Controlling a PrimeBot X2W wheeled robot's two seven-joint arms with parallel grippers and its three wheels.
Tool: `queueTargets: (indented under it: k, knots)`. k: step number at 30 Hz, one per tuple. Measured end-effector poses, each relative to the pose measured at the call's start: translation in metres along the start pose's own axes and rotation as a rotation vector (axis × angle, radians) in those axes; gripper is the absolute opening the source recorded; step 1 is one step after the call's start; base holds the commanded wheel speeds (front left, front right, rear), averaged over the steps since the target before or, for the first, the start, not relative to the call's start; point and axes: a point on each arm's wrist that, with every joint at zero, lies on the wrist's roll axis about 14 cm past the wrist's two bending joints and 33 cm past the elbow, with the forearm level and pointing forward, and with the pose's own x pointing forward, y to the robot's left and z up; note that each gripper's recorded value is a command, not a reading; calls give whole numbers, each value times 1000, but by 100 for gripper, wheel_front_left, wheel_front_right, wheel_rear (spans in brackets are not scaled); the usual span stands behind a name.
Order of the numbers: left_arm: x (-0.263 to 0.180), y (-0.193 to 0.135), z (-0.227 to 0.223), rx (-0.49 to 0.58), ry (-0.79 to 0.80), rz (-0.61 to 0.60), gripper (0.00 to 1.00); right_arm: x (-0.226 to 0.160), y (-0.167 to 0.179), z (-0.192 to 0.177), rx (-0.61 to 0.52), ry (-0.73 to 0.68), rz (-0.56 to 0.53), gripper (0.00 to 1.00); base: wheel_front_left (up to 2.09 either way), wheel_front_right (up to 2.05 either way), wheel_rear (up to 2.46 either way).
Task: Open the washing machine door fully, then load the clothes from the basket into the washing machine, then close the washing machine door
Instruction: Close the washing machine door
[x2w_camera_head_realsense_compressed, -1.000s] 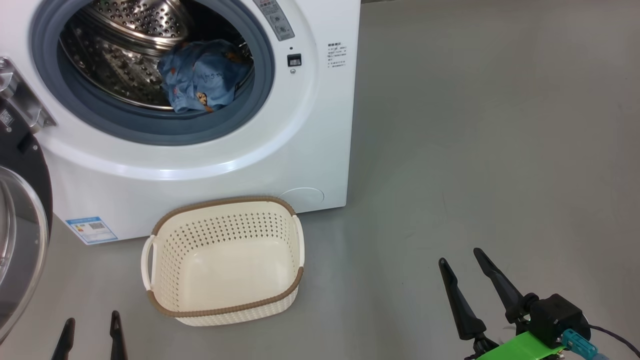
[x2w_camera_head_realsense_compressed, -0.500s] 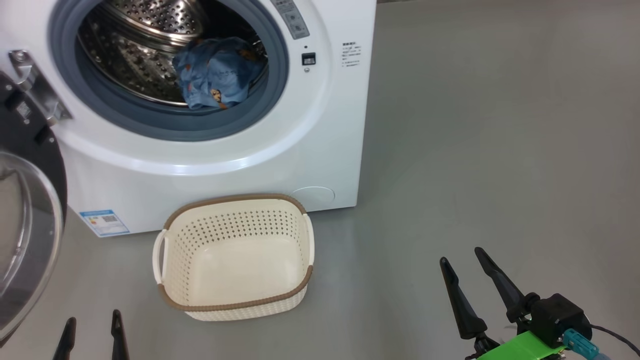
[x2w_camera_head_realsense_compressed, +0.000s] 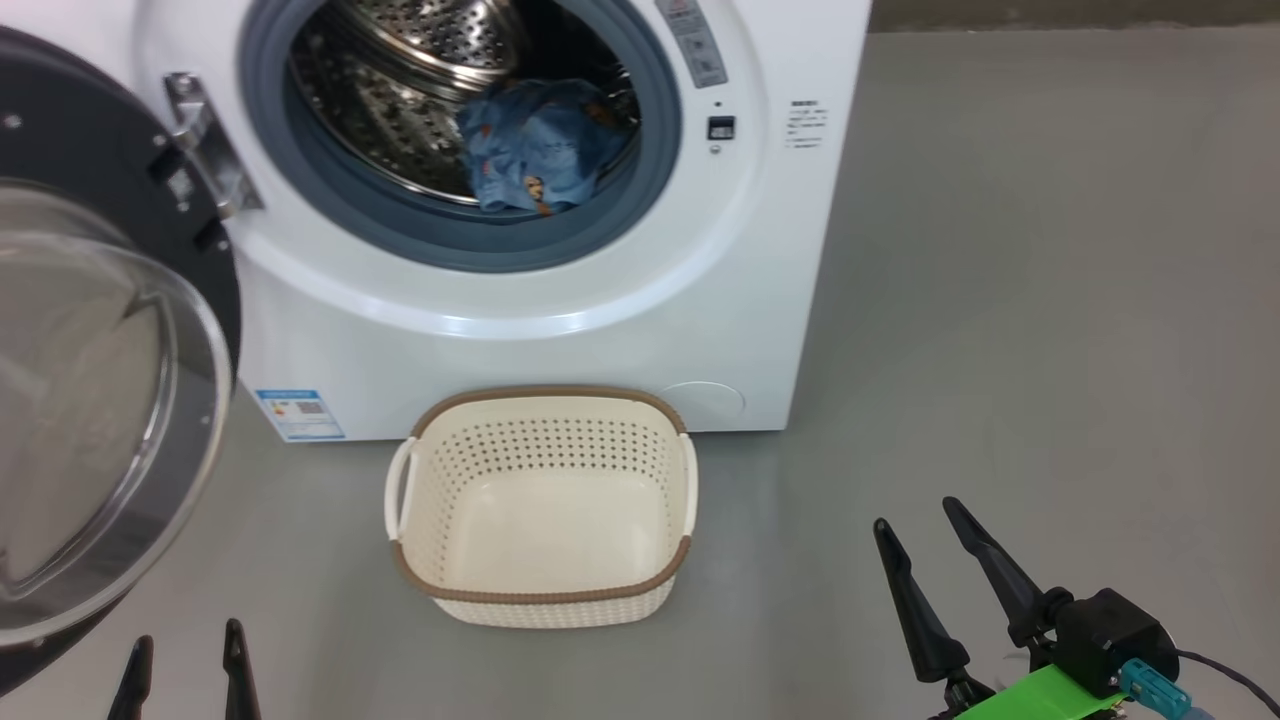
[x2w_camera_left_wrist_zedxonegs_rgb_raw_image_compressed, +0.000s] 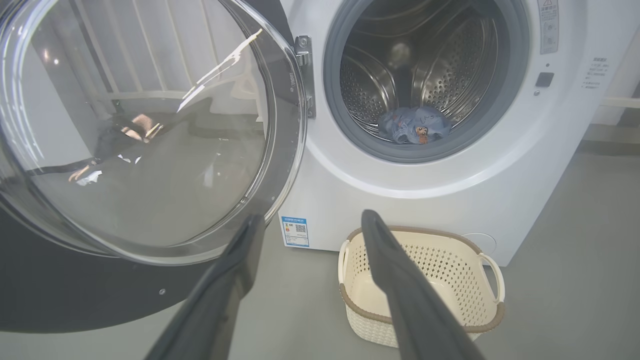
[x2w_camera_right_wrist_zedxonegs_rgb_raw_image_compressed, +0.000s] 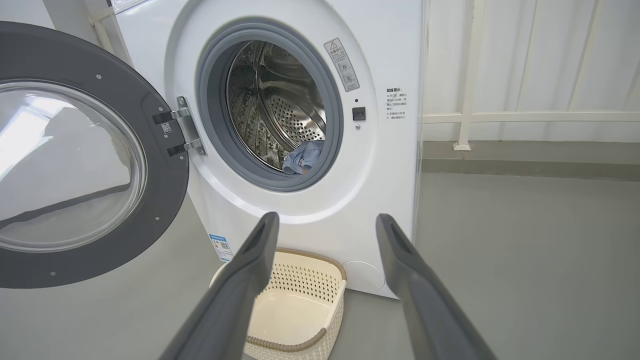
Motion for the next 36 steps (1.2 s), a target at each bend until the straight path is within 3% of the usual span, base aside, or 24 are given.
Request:
queueTargets:
  k: [18, 36]
  knots:
    - [-39, 56, 5, -13, -15, 199, 100, 30, 58, -15, 18, 33, 201, 100, 0, 0, 0]
    - [-74, 91, 3, -33, -6, 363, 100, 49, 106, -36, 41, 81, 361, 100, 0, 0, 0]
